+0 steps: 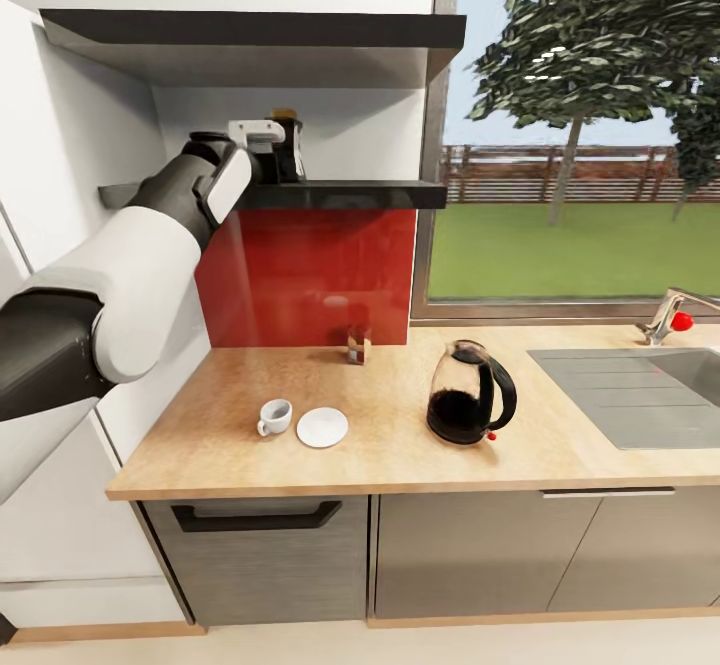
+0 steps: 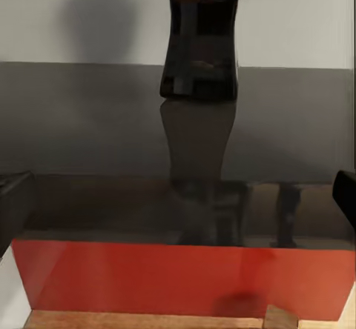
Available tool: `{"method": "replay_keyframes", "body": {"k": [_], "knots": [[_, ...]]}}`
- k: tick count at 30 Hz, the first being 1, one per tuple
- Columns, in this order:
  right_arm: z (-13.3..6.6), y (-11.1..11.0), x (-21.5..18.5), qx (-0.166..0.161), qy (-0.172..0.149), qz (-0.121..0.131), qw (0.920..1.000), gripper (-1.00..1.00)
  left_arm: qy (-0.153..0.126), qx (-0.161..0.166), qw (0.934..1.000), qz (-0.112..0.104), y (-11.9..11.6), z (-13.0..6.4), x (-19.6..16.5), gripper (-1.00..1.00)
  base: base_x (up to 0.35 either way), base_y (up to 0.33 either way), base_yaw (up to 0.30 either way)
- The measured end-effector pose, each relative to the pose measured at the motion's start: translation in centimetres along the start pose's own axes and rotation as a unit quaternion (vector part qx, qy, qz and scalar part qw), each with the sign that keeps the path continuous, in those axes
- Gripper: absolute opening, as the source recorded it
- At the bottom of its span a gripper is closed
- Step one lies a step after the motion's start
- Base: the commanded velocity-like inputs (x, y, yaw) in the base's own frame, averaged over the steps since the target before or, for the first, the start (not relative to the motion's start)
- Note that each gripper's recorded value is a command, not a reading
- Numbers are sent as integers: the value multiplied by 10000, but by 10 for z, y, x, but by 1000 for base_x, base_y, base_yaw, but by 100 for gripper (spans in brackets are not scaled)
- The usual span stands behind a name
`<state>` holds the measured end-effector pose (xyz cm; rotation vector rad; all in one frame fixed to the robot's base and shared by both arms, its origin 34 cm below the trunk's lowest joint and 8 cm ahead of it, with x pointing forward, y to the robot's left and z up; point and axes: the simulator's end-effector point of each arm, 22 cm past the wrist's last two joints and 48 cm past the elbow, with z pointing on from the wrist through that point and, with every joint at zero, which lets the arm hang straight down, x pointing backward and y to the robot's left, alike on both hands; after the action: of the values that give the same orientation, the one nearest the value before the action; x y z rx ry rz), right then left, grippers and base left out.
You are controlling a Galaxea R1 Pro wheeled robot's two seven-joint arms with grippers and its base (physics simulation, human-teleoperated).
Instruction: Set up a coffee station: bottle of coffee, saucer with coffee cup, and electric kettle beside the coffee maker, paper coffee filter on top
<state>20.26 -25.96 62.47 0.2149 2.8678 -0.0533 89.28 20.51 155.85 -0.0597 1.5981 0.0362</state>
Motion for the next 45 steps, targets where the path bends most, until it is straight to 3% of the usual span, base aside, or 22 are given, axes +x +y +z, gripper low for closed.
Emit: {"method": "replay_keyframes", "body": {"k": [4, 23, 37, 45], "knots": [[0, -1, 0, 6, -1, -2, 10000, 100, -240, -1, 9997, -61, 0, 1, -8, 100, 0, 0, 0], [0, -1, 0, 7, -1, -2, 10000, 100, -598, 13, 9982, -60, -1, -5, -29, 100, 0, 0, 0], [0, -1, 1, 14, 6, -3, 10000, 100, -753, 51, 9971, -110, -2, -6, -36, 100, 0, 0, 0], [0, -1, 1, 14, 5, -2, 10000, 100, -762, 267, 9967, -121, -10, -7, -37, 100, 45, 0, 0]]}}
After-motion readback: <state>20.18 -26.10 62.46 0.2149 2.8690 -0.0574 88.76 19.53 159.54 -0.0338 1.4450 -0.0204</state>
